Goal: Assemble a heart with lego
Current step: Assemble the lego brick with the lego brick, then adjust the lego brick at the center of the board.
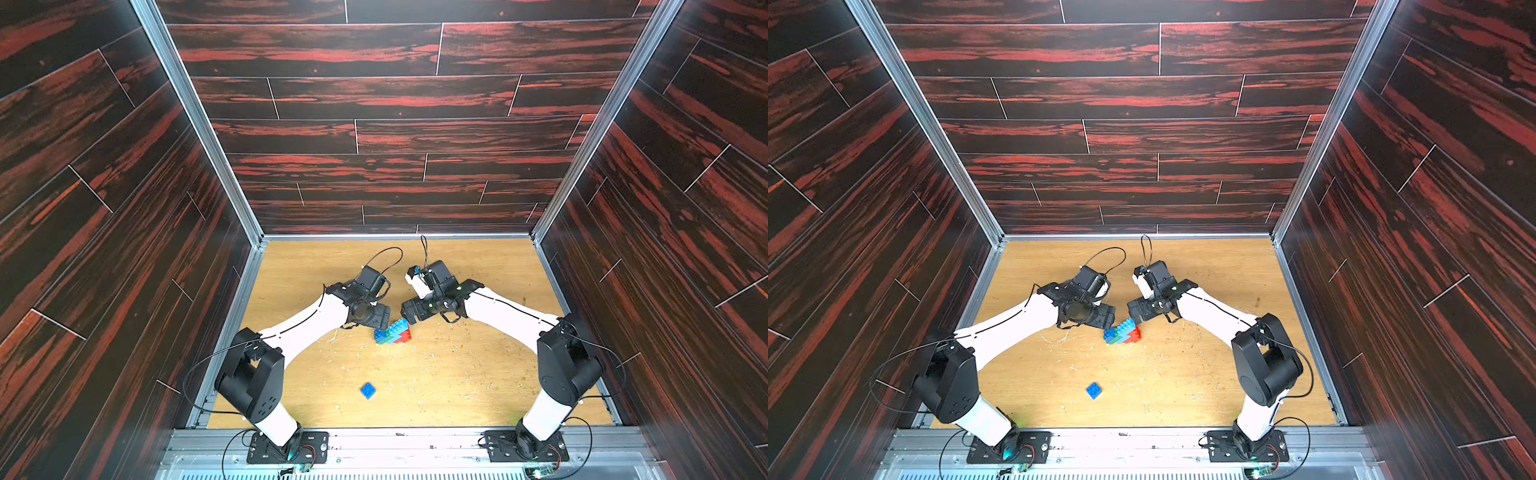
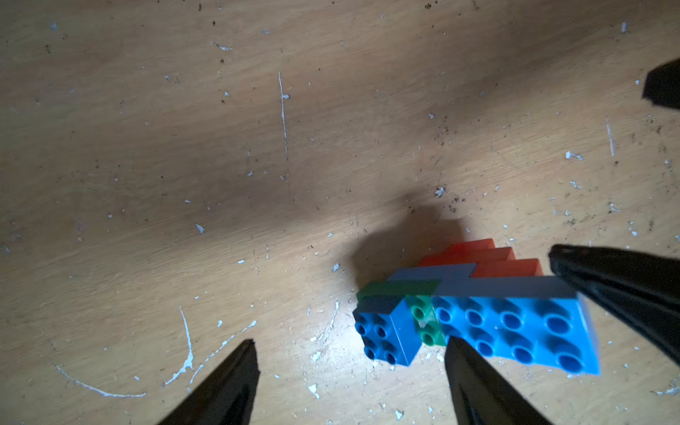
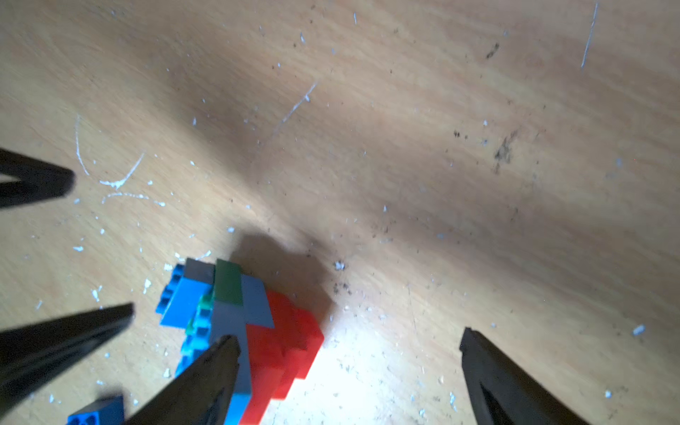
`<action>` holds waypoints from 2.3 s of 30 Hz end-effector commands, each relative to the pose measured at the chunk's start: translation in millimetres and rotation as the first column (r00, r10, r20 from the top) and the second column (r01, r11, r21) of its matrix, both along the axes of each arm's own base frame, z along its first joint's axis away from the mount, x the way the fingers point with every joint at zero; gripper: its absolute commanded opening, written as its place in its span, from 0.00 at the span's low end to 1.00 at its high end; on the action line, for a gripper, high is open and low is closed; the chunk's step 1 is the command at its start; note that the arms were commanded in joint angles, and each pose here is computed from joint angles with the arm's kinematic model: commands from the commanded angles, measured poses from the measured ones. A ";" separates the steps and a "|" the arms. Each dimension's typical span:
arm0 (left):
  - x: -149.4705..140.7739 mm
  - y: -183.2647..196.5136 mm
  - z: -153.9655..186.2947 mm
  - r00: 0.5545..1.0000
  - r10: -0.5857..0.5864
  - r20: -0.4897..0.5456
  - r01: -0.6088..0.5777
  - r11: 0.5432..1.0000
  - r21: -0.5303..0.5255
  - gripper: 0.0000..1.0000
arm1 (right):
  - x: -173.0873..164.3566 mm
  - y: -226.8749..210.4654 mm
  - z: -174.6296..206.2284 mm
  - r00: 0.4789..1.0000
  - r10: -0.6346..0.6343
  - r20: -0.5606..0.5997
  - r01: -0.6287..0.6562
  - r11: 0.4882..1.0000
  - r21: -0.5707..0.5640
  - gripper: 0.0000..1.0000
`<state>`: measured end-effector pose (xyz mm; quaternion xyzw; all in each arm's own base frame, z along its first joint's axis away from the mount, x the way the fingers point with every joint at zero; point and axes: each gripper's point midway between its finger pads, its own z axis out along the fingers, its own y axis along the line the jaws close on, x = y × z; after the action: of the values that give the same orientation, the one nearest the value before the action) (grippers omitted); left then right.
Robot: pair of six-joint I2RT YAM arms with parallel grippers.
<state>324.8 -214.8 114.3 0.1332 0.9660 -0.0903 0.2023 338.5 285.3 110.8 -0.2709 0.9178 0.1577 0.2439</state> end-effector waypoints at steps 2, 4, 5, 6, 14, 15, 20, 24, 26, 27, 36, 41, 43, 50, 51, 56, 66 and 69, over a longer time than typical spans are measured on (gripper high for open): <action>-10.1 8.2 14.6 1.000 0.014 0.024 -0.014 1.000 0.000 0.84 | -14.3 9.6 28.7 1.000 0.022 -0.005 -0.022 0.995 0.101 0.98; -13.5 12.1 16.8 0.999 0.042 0.030 -0.041 0.999 -0.012 0.84 | -19.0 12.3 32.2 0.999 0.015 -0.030 -0.011 0.991 0.131 0.98; -14.7 14.6 19.5 0.997 0.060 0.042 -0.059 0.998 -0.022 0.84 | -21.2 12.2 28.7 0.999 -0.003 -0.054 0.010 0.991 0.135 0.98; -14.7 18.6 21.4 0.995 0.085 0.056 -0.084 0.996 -0.022 0.84 | -24.1 13.7 25.3 0.997 -0.008 -0.078 0.019 0.989 0.148 0.98; -38.9 26.3 15.1 0.991 0.127 0.040 -0.122 0.987 -0.101 0.82 | -40.9 19.3 1.9 0.982 -0.057 -0.179 0.091 0.977 0.191 0.89; -44.2 25.5 11.7 0.993 0.118 0.022 -0.115 0.987 -0.110 0.81 | -42.2 20.3 0.4 0.980 -0.057 -0.191 0.096 0.975 0.202 0.86; -64.2 0.2 -3.5 0.998 0.047 -0.038 -0.054 0.976 -0.213 0.75 | -46.4 23.7 -4.8 0.970 -0.066 -0.234 0.125 0.961 0.246 0.72; -73.5 -14.5 -20.3 0.998 0.016 -0.068 -0.032 0.970 -0.240 0.70 | -47.1 24.4 -5.6 0.958 -0.064 -0.278 0.150 0.942 0.302 0.59; -75.5 -20.2 -26.3 0.997 0.001 -0.077 -0.020 0.969 -0.248 0.69 | -46.5 22.6 -6.5 0.955 -0.069 -0.287 0.161 0.937 0.311 0.53; -75.0 -21.6 -29.9 0.997 -0.001 -0.078 -0.018 0.969 -0.247 0.69 | -45.7 21.5 -6.5 0.954 -0.073 -0.292 0.169 0.933 0.318 0.49; -66.4 -18.4 -47.8 0.995 0.025 -0.095 -0.042 0.983 -0.179 0.63 | -48.4 18.5 -5.0 0.914 -0.084 -0.398 0.273 0.851 0.448 0.26; -62.4 -15.1 -41.1 0.997 0.043 -0.068 -0.054 0.984 -0.171 0.62 | -51.1 18.3 -10.2 0.875 -0.101 -0.473 0.360 0.788 0.498 0.22; -61.8 -10.0 -41.0 0.996 0.058 -0.067 -0.067 0.987 -0.143 0.62 | -50.9 14.0 -11.4 0.864 -0.115 -0.491 0.400 0.750 0.528 0.21; -53.0 2.2 -37.8 0.995 0.094 -0.032 -0.096 0.992 -0.077 0.61 | -55.6 5.9 -26.2 0.824 -0.146 -0.548 0.489 0.674 0.555 0.22; -50.8 2.2 -36.3 0.995 0.096 -0.024 -0.097 0.993 -0.073 0.62 | -56.1 3.7 -28.2 0.819 -0.153 -0.553 0.499 0.665 0.556 0.23; -45.1 1.5 -33.1 0.996 0.087 -0.015 -0.088 0.995 -0.046 0.62 | -58.0 -4.8 -32.4 0.802 -0.197 -0.565 0.545 0.630 0.554 0.29; -40.2 -1.9 -19.6 0.998 0.061 0.014 -0.060 0.997 -0.053 0.61 | -56.4 -20.6 -38.9 0.778 -0.280 -0.562 0.593 0.623 0.511 0.38; -40.8 -2.4 -17.1 0.998 0.056 0.015 -0.056 0.997 -0.057 0.61 | -54.8 -20.6 -31.6 0.795 -0.276 -0.540 0.576 0.623 0.530 0.41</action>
<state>282.1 -219.8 86.3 0.0965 0.9664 -0.1149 0.2085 282.8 271.3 78.6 0.1016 0.8598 0.4776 0.1495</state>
